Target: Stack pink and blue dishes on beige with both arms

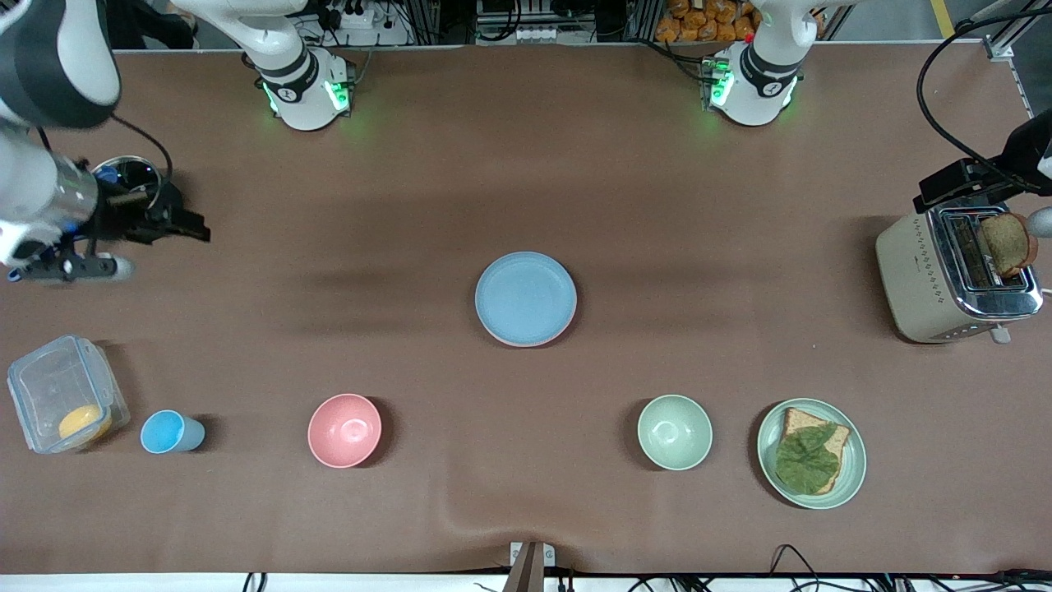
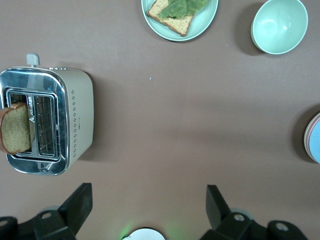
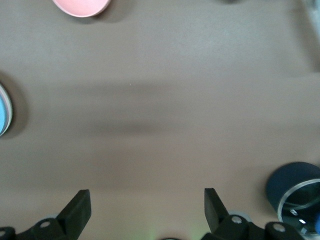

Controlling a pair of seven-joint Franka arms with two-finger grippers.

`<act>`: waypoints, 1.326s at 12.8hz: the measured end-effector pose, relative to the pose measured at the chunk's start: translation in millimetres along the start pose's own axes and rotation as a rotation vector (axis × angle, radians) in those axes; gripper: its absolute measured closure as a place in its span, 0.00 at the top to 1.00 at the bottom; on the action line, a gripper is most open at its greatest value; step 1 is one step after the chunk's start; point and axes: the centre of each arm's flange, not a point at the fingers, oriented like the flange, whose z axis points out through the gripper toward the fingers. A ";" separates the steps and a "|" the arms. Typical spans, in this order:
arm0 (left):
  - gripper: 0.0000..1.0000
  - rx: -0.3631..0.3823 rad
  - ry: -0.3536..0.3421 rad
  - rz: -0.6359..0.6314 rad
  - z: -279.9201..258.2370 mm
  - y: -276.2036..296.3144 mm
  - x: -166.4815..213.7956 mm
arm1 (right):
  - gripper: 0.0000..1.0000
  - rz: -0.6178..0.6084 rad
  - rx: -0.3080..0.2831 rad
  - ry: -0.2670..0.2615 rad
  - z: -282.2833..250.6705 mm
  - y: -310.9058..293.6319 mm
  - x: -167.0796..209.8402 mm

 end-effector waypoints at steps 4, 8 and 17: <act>1.00 0.001 0.000 0.007 -5.5 -1.1 -5.2 | 1.00 -0.035 -0.012 0.055 -64.6 -5.6 -26.7; 1.00 0.003 0.021 0.034 -17.8 11.8 -15.6 | 1.00 -0.074 -0.013 0.041 -57.0 -3.5 -19.0; 1.00 0.019 0.025 0.075 -18.7 30.3 -18.7 | 1.00 -0.085 -0.013 0.034 -54.1 -5.2 -16.6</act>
